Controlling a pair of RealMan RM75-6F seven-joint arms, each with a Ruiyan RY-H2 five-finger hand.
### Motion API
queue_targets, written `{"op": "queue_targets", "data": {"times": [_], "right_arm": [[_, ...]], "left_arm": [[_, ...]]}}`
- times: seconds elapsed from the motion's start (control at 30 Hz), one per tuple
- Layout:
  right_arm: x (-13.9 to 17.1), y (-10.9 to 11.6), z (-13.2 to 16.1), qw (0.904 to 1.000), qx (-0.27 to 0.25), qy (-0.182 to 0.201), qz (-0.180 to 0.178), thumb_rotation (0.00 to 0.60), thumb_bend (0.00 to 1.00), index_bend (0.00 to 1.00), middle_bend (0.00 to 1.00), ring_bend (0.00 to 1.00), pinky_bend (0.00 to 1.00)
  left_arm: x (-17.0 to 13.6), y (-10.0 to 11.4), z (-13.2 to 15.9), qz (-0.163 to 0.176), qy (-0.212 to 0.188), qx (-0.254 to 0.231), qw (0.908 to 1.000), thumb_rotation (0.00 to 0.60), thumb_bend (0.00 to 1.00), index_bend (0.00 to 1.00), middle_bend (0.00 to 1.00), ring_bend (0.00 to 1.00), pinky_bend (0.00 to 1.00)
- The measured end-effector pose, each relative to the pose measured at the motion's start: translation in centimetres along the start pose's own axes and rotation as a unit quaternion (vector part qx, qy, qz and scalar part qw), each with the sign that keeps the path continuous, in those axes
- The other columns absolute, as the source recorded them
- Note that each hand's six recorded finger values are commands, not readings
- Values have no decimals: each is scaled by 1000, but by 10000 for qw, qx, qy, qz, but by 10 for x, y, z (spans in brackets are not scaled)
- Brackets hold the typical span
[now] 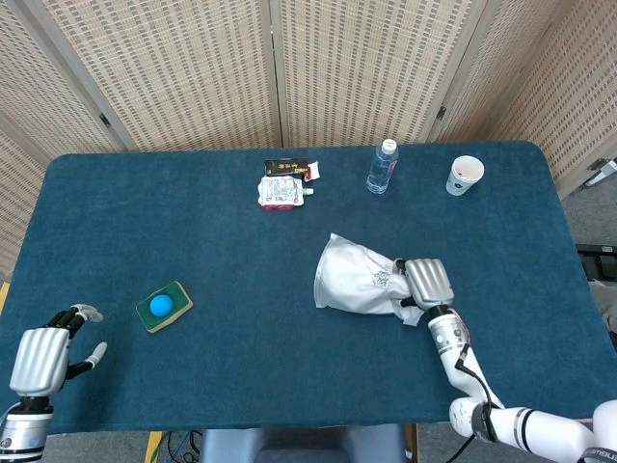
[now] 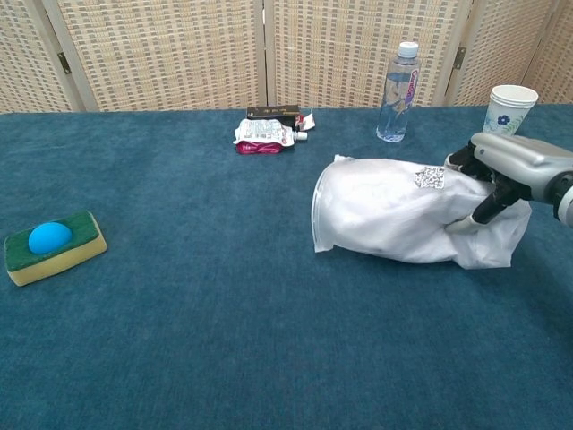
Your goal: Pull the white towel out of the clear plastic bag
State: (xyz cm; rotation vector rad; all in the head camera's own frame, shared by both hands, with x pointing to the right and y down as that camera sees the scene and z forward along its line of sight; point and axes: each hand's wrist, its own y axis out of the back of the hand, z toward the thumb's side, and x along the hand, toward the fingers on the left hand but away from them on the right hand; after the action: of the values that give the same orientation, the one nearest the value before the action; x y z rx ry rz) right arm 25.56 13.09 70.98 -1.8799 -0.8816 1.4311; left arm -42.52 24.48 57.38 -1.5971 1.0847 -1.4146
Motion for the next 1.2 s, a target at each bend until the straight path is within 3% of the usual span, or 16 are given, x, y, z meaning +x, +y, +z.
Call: {"op": "queue_targets", "data": {"times": [0.27, 0.37, 0.47, 0.57, 0.67, 0.87, 1.2], "right_arm": [[6, 36, 5, 9949, -317, 448, -841, 600, 308, 622, 748, 726, 834], [11, 50, 11, 9902, -452, 656, -1148, 600, 308, 623, 748, 726, 834], [18, 66, 22, 9830, -562, 932, -1480, 600, 308, 623, 748, 726, 834], [24, 77, 34, 9760, -678, 1193, -1691, 600, 308, 626, 748, 726, 834], [29, 84, 47, 9689, -783, 1459, -1838, 600, 308, 629, 748, 726, 834], [36, 89, 74, 9563, -953, 1899, -2009, 600, 307, 629, 748, 726, 834], [43, 90, 103, 9414, -1131, 2349, -2142, 600, 307, 629, 748, 726, 834]], "left_arm": [[19, 9, 23, 248, -311, -104, 9992, 600, 253, 324, 422, 440, 679], [32, 16, 37, 416, -462, -243, 9978, 600, 146, 316, 483, 500, 719], [45, 23, 53, 535, -644, -422, 9956, 600, 82, 323, 608, 597, 777], [58, 31, 72, 663, -839, -629, 9923, 600, 47, 388, 859, 792, 961], [72, 40, 93, 776, -1035, -879, 9877, 600, 26, 460, 999, 968, 1000], [93, 54, 136, 908, -1405, -1092, 9798, 600, 24, 500, 1000, 1000, 1000], [107, 76, 190, 777, -1855, -1588, 9666, 600, 24, 493, 1000, 1000, 1000]]}}
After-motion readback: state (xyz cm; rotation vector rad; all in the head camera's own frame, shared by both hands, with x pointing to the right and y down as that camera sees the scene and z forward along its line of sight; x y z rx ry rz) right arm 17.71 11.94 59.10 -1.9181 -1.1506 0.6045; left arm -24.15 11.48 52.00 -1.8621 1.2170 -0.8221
